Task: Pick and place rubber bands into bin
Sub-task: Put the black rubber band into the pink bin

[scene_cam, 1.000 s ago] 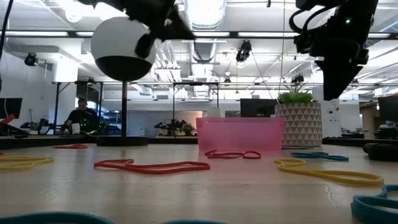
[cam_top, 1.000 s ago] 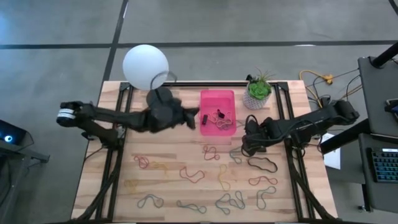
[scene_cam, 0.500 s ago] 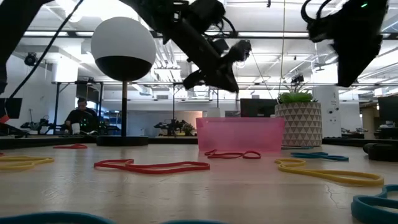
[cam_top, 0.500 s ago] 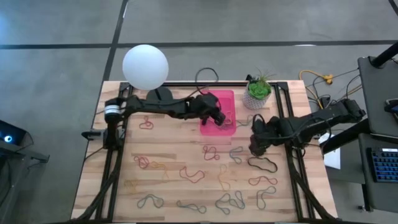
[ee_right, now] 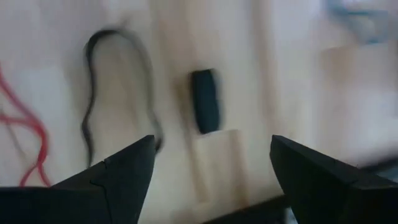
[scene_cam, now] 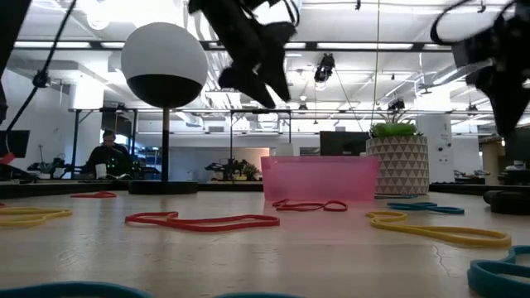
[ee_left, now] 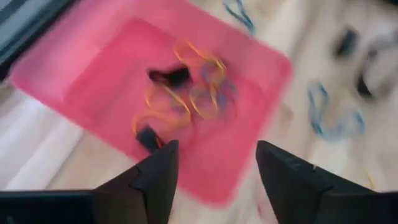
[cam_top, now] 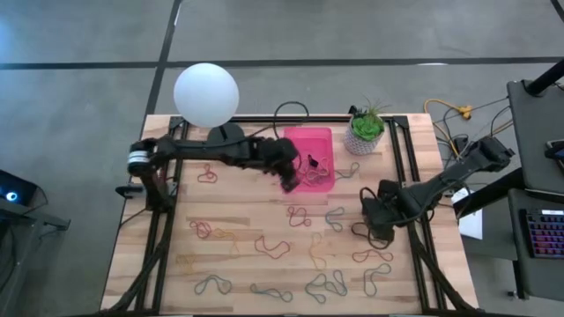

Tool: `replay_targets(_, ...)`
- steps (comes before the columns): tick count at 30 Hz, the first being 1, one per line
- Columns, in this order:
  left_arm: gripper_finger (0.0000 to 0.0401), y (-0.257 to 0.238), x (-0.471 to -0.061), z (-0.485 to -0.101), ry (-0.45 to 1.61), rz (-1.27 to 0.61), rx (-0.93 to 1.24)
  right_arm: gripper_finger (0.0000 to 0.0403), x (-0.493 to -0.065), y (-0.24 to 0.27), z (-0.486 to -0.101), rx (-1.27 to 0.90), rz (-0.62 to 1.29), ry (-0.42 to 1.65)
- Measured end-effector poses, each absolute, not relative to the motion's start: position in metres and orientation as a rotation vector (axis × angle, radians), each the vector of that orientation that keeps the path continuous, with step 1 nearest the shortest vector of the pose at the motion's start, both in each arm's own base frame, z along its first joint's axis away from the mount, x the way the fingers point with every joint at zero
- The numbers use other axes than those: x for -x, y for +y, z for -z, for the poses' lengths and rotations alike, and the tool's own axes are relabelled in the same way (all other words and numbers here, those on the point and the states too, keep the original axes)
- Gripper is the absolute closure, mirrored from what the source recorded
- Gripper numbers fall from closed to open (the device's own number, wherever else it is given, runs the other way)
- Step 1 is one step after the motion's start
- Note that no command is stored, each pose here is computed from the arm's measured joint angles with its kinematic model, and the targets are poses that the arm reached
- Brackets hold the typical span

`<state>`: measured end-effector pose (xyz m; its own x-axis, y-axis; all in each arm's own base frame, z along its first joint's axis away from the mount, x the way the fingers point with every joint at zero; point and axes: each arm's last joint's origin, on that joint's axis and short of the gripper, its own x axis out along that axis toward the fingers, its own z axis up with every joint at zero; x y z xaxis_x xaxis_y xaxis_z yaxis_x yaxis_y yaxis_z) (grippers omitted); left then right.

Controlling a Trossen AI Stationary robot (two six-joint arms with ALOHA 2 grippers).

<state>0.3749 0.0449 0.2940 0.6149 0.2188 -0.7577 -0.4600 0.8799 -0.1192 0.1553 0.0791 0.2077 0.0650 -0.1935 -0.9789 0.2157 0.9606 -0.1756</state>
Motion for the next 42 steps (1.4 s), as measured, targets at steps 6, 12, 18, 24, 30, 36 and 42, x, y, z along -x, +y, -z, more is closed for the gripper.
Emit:
replay_targets(6,0.0193,0.010,-0.330,-0.326,0.833,-0.340,0.326,0.0130,-0.149,0.075,-0.174,-0.077,0.246,1.492)
replay_targets(12,0.0193,-0.018,-0.297,-0.335,0.774,-0.352,0.453,0.0162,-0.145,0.068,-0.164,-0.115,0.218,1.427)
replay_targets(18,0.0193,-0.039,-0.278,-0.319,0.770,-0.402,0.527,0.0165,-0.140,0.059,-0.164,-0.224,0.326,1.368)
replay_targets(24,0.0193,-0.048,-0.270,-0.298,0.802,-0.434,0.585,0.0161,-0.148,0.051,-0.158,-0.326,0.390,1.349)
replay_targets(30,0.0193,-0.049,-0.269,-0.293,0.811,-0.447,0.600,0.0170,-0.155,0.044,-0.140,-0.335,0.480,1.426)
replay_targets(36,0.0193,-0.048,-0.269,-0.295,0.788,-0.458,0.585,0.0247,-0.173,0.038,-0.134,-0.421,0.528,1.389)
replay_targets(42,0.0193,-0.048,-0.268,-0.295,0.791,-0.449,0.566,0.0382,-0.206,0.034,-0.169,-0.487,0.442,1.274)
